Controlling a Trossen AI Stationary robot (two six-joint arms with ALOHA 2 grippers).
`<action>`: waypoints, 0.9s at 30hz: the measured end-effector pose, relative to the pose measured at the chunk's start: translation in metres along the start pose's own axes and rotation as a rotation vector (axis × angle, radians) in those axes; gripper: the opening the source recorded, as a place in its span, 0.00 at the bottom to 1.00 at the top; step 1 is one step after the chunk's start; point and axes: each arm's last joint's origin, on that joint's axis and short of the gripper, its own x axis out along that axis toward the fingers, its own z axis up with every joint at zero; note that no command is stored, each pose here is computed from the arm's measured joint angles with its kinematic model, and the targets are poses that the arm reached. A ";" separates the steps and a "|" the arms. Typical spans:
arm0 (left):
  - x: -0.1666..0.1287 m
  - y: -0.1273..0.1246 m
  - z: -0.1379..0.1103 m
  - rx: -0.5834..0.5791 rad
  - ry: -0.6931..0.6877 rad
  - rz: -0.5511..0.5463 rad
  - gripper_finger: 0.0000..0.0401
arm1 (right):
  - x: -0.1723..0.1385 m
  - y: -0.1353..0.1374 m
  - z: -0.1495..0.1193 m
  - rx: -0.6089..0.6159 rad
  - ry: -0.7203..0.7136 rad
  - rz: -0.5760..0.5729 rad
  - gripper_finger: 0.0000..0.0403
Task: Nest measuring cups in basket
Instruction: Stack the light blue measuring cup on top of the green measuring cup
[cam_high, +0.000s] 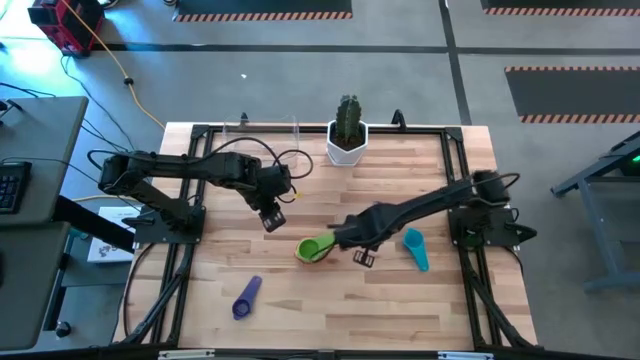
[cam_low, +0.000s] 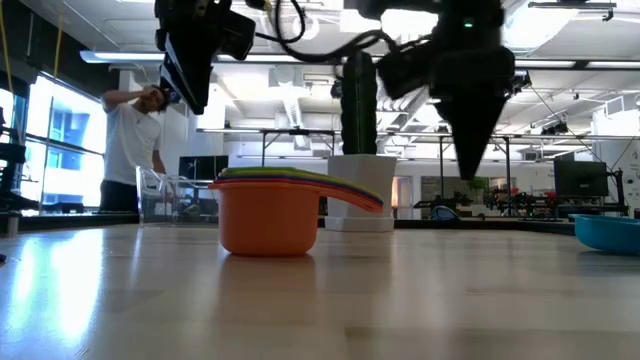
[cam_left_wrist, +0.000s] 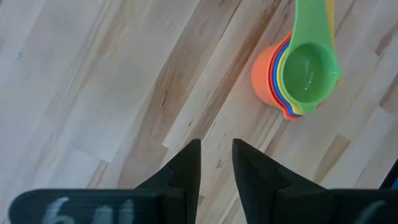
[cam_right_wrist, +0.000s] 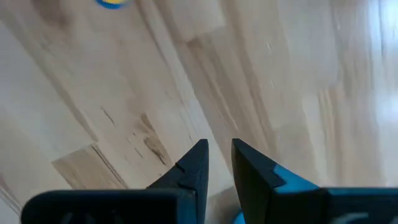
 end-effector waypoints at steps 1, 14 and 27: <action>0.000 0.000 0.000 0.006 0.000 0.000 0.20 | 0.000 -0.004 -0.006 0.042 -0.007 0.008 0.15; 0.000 -0.002 0.004 0.029 -0.045 -0.022 0.20 | -0.014 -0.045 -0.064 0.453 -0.063 0.090 0.15; 0.000 -0.002 0.005 -0.007 -0.051 -0.027 0.20 | 0.008 -0.055 -0.096 0.545 0.007 0.093 0.25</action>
